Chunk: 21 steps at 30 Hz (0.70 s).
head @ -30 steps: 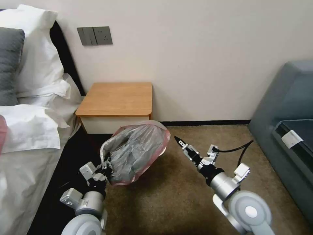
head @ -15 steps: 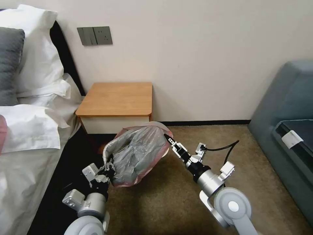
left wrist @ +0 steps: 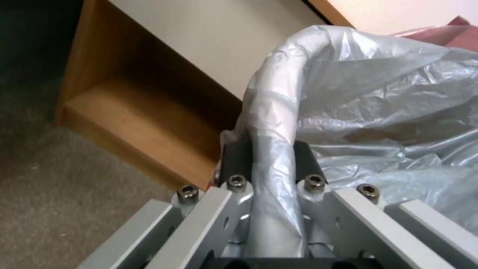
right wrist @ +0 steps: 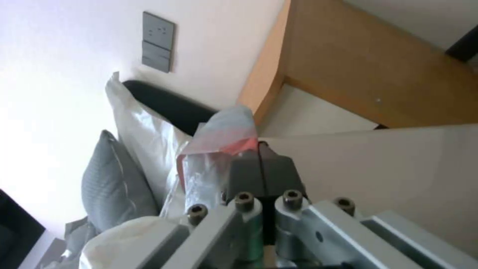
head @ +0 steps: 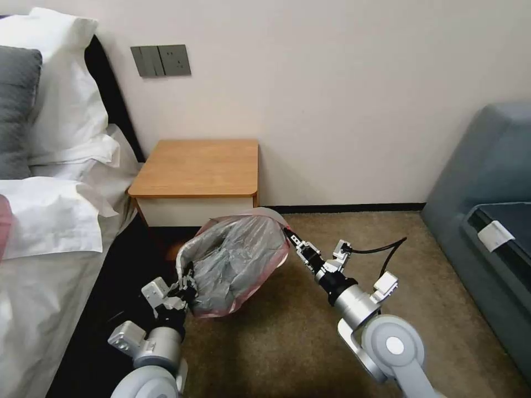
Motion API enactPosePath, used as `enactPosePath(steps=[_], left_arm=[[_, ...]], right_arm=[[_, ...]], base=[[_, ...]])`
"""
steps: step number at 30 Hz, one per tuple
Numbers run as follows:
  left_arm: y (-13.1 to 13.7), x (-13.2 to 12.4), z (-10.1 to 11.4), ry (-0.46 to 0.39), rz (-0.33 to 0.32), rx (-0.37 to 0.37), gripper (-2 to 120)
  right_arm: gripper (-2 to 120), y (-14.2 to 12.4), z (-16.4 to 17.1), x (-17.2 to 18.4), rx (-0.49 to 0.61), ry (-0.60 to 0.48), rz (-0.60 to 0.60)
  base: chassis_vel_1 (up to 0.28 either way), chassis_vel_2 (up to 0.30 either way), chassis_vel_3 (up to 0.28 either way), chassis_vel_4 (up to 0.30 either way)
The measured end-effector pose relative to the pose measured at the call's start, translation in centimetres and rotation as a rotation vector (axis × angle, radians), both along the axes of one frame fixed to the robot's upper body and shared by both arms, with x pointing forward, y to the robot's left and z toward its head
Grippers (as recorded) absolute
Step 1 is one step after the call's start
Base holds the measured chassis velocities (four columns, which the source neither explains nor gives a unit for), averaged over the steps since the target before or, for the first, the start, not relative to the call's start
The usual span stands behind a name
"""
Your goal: Pick up the garbage bag from the table and place it over the trash can.
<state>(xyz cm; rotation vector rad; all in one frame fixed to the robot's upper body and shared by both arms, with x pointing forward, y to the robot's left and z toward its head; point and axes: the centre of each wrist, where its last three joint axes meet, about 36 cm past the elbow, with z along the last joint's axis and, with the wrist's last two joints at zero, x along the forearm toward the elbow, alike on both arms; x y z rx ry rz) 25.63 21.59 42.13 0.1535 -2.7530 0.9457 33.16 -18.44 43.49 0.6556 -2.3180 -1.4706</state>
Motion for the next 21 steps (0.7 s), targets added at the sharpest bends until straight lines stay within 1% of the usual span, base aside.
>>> enactPosePath(steps=[9,12,14,15,17,19,21], left_arm=[[0.0,0.1,-0.2,0.002,-0.003,0.000,5],[0.0,0.1,-0.2,0.005,-0.004,-0.002,5],[0.0,0.1,-0.1,0.003,-0.005,-0.003,5],[0.0,0.1,-0.1,0.003,-0.005,-0.003,5],[0.1,0.1,-0.1,0.002,-0.005,-0.002,5],[0.1,0.1,-0.1,0.001,-0.004,-0.001,5],[0.2,0.2,0.1,-0.003,-0.004,-0.002,5]], right_arm=[[0,0.1,0.5,-0.5,0.031,0.000,-0.006],[0,0.1,0.4,-0.6,0.007,-0.003,-0.009],[0,-0.1,-0.1,-0.6,-0.084,-0.017,-0.010],[0,-0.1,-0.1,-0.6,-0.084,-0.017,-0.010],[0,-0.6,-0.4,-0.8,-0.175,-0.019,0.005],[0,-0.7,-0.4,-0.9,-0.195,-0.013,0.009],[0,-1.3,-0.5,-1.1,-0.258,-0.003,0.006]], base=[[0.000,0.000,0.000,0.000],[0.000,0.000,0.000,0.000],[0.000,0.000,0.000,0.000],[0.000,0.000,0.000,0.000],[0.000,0.000,0.000,0.000],[0.000,0.000,0.000,0.000],[0.000,0.000,0.000,0.000]])
